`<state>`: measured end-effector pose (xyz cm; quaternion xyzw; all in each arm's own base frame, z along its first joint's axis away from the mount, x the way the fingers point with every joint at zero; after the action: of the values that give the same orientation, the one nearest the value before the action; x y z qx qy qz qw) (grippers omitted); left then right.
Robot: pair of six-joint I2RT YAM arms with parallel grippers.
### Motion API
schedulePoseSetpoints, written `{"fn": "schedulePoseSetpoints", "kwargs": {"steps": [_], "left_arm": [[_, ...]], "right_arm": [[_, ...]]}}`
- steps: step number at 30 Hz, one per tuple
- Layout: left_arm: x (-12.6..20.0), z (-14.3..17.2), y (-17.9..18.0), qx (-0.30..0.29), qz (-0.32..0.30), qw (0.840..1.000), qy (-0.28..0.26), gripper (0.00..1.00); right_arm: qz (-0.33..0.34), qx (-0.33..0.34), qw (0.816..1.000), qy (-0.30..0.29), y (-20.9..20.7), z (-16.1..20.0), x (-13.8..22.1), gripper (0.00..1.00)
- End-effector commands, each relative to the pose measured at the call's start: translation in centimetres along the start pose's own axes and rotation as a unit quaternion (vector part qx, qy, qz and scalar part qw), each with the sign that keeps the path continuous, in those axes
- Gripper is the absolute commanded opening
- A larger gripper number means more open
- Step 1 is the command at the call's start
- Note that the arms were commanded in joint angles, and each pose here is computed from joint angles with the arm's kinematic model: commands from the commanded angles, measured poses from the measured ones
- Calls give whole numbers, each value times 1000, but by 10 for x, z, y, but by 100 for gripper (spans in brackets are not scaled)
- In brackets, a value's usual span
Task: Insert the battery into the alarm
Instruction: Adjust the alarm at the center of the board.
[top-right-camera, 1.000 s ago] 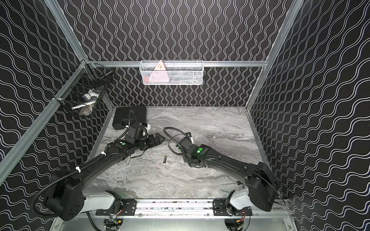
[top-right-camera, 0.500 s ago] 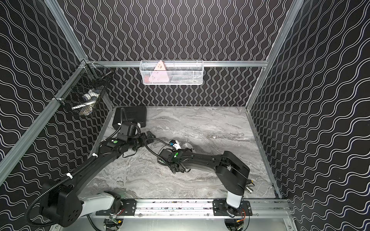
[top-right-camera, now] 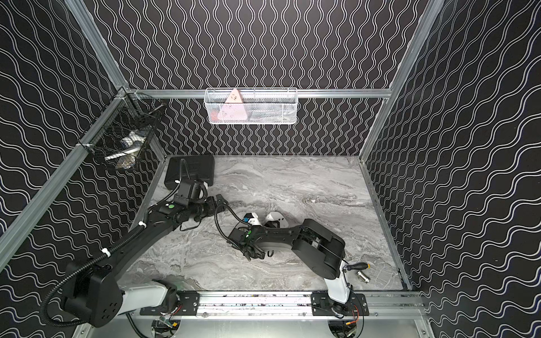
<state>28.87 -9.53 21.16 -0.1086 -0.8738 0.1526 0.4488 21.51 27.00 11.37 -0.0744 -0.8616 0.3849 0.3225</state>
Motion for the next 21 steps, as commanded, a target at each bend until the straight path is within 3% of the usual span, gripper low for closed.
{"fn": "schedulePoseSetpoints", "kwargs": {"steps": [1,16,21], "left_arm": [[-4,-3,-7,-7,33,999,6,99],[2,1,-11,-28,51,998,25,99],[3,0,-12,-32,54,998,24,99]], "right_arm": [[-10,24,1000,14,11,8,-3,36],[-2,74,997,35,39,32,-20,42],[-2,63,997,35,38,31,-19,51]]}}
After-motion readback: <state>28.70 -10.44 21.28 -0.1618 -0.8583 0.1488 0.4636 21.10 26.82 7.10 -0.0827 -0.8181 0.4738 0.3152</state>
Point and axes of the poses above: each gripper's point midway between its finger pads, its own x axis back along the fingers, its own y axis along the line the jaws close on, z = x × y, the point moved 8 cm from there along x, back along the fingers, and after that the axes turned 15 degrees about -x, right-handed, at the moved point
